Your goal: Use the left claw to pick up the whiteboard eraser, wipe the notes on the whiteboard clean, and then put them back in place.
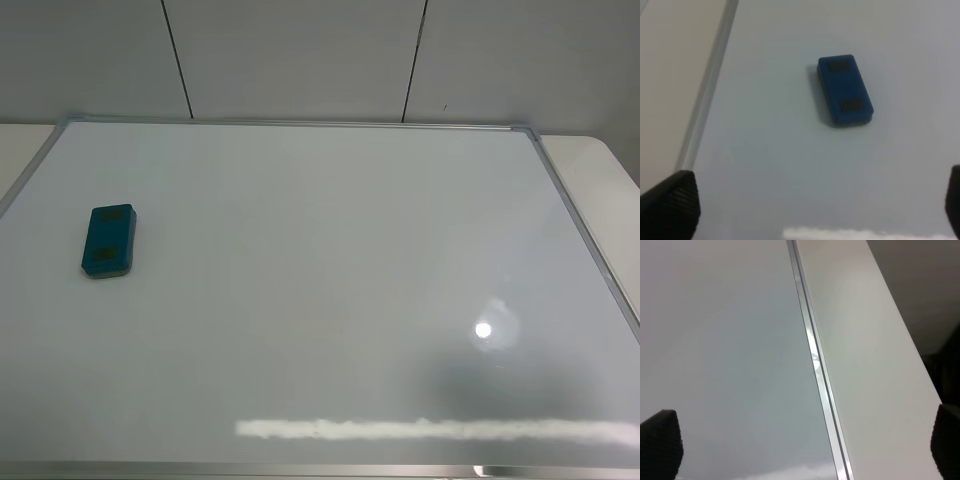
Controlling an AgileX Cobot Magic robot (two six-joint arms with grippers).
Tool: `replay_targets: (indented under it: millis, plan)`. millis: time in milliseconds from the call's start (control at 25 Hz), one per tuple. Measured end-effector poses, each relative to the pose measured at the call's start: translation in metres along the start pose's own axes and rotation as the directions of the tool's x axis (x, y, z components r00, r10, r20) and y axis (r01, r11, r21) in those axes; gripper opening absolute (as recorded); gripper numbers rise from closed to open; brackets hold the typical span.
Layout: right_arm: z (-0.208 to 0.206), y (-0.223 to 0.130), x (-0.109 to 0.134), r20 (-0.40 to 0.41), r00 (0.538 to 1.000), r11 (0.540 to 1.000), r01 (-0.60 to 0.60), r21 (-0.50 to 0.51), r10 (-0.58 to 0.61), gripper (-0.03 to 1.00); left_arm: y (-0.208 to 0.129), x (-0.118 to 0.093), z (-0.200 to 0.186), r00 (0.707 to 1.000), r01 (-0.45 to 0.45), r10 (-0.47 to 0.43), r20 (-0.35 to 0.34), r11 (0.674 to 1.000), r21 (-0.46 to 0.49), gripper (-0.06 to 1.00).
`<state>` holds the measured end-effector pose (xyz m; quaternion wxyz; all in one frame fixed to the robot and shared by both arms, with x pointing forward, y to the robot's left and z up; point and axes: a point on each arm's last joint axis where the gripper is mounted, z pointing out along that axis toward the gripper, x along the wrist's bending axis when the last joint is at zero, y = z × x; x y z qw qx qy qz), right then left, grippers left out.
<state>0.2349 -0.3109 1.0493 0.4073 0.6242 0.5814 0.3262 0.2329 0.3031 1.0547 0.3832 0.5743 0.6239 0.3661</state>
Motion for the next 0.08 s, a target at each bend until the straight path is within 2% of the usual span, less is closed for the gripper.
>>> replay_targets:
  millis: [80]
  plan:
    - [0.0, 0.0, 0.0, 0.0, 1.0, 1.0, 0.0, 0.0, 0.0, 0.99, 0.0, 0.0, 0.0, 1.0, 0.0, 0.0, 0.0, 1.0, 0.0, 0.99]
